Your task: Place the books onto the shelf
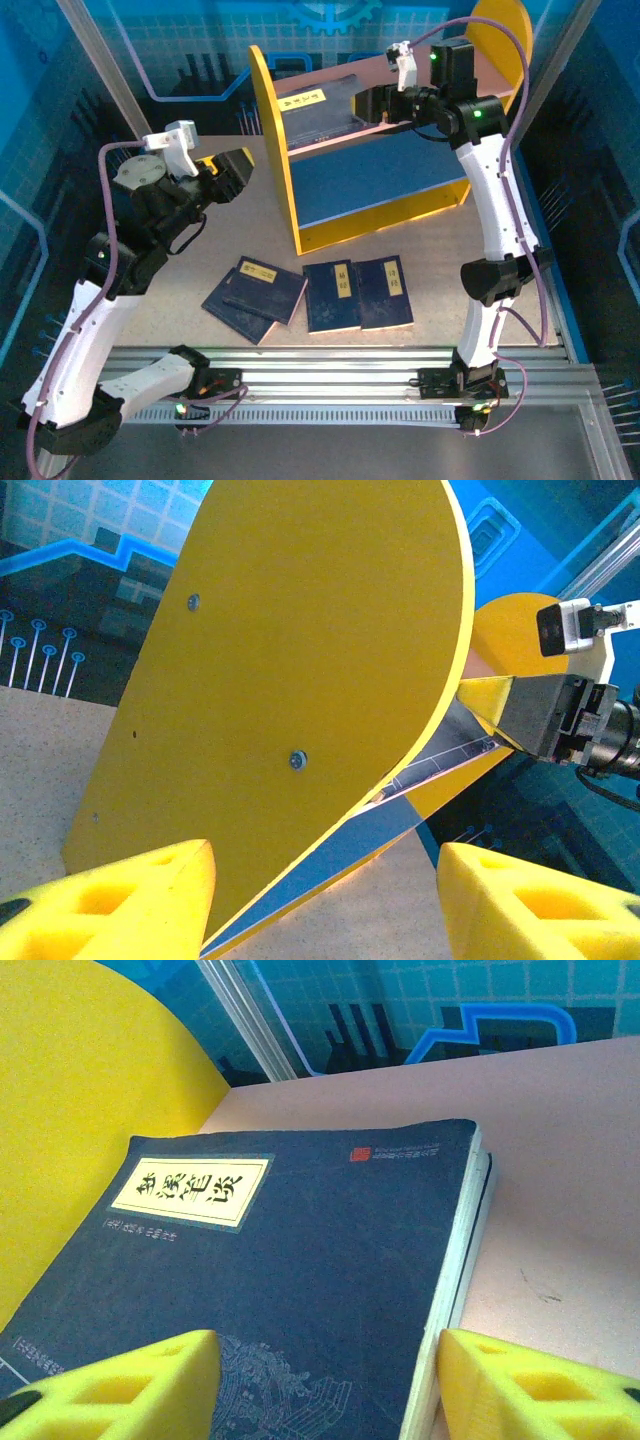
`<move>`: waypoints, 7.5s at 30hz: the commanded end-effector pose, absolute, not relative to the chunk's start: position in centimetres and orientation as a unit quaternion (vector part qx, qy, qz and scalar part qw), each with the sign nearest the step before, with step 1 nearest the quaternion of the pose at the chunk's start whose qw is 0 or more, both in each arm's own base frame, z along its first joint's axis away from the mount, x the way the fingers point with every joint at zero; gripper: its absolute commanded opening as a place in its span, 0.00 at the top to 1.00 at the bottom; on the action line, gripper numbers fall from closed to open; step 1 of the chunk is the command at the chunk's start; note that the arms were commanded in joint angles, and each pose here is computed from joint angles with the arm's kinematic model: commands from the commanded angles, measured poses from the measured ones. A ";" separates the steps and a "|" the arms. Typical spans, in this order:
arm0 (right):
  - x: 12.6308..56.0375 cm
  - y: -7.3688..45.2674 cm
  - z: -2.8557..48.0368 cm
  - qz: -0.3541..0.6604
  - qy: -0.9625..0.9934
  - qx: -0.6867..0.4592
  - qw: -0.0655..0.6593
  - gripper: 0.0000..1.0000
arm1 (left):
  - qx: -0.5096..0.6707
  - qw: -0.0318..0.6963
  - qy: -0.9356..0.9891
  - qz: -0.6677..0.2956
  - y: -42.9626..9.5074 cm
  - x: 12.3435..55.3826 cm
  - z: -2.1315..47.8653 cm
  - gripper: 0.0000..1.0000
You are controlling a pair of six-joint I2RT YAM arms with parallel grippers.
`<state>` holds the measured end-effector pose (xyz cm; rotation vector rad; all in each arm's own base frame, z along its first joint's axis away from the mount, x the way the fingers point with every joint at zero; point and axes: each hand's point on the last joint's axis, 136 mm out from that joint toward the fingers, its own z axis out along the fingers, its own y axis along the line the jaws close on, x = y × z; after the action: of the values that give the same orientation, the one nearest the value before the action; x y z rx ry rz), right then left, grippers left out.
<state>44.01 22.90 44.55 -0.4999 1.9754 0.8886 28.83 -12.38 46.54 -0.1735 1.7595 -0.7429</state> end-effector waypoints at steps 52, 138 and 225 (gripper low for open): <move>40.5 20.8 42.0 0.367 0.763 -0.280 0.451 0.21 | -0.050 0.565 0.768 -0.298 -12.6 28.8 45.1 0.37; 31.0 10.9 36.4 0.253 0.832 -0.103 0.483 0.20 | -0.075 0.431 0.863 -0.253 -12.6 27.9 31.6 0.37; 23.8 40.0 1.6 0.342 0.933 -0.097 0.057 0.65 | -0.236 0.213 0.923 -0.216 -12.9 20.2 7.1 0.38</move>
<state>24.29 40.11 3.41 -0.2757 2.7863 1.1116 20.41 -12.91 7.50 -0.6578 2.5508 -0.5913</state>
